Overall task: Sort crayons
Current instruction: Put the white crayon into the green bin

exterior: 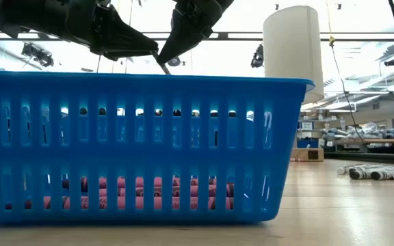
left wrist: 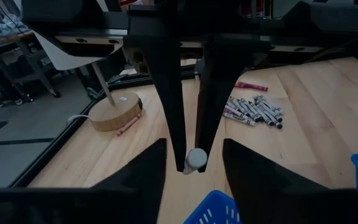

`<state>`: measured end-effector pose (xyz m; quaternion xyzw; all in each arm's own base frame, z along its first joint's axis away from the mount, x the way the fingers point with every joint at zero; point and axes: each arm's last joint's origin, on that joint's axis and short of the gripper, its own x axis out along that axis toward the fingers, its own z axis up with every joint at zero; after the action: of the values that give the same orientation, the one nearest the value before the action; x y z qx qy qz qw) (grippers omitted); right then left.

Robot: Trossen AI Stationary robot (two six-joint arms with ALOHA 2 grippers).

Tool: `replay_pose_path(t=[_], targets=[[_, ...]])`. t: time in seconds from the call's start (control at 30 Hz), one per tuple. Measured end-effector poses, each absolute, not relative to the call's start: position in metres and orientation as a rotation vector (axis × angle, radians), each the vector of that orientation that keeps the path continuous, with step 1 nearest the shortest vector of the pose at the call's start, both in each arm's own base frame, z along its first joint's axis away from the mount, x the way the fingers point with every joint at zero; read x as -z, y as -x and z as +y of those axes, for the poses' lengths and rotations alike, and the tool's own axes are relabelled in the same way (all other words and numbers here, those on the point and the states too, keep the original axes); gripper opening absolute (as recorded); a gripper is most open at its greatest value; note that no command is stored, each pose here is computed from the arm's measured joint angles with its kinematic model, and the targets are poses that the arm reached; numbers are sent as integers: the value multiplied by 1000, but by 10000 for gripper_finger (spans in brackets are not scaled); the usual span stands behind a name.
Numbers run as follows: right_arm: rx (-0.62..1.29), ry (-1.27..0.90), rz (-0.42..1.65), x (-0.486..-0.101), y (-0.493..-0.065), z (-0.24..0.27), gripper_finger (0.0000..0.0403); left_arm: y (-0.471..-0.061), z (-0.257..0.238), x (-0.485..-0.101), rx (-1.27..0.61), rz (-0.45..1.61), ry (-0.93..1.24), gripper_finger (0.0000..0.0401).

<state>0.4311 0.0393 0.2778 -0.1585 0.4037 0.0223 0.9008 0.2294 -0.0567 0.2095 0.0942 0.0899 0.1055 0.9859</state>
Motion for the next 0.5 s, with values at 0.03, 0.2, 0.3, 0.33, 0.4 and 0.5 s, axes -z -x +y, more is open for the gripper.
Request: replay_pose_path(t=[0.03,0.2,0.3,0.33,0.4,0.5], targets=[[-46,328,834,-278,-431,39,40,-229,-57,-210,-212,180,-189,152],[-47,327,828,-278,-432,40,40,-230,-56,-210,-216,175,-176,91],[-46,324,828,-278,-432,40,40,-230,-54,-210,-224,174,-154,54],[-44,320,829,-278,-432,40,40,-230,-54,-210,-227,174,-149,42],[-39,309,831,-278,-431,40,42,-230,-53,-210,-229,174,-146,26],[-35,294,834,-278,-431,41,54,-230,-53,-210,-226,173,-144,25]])
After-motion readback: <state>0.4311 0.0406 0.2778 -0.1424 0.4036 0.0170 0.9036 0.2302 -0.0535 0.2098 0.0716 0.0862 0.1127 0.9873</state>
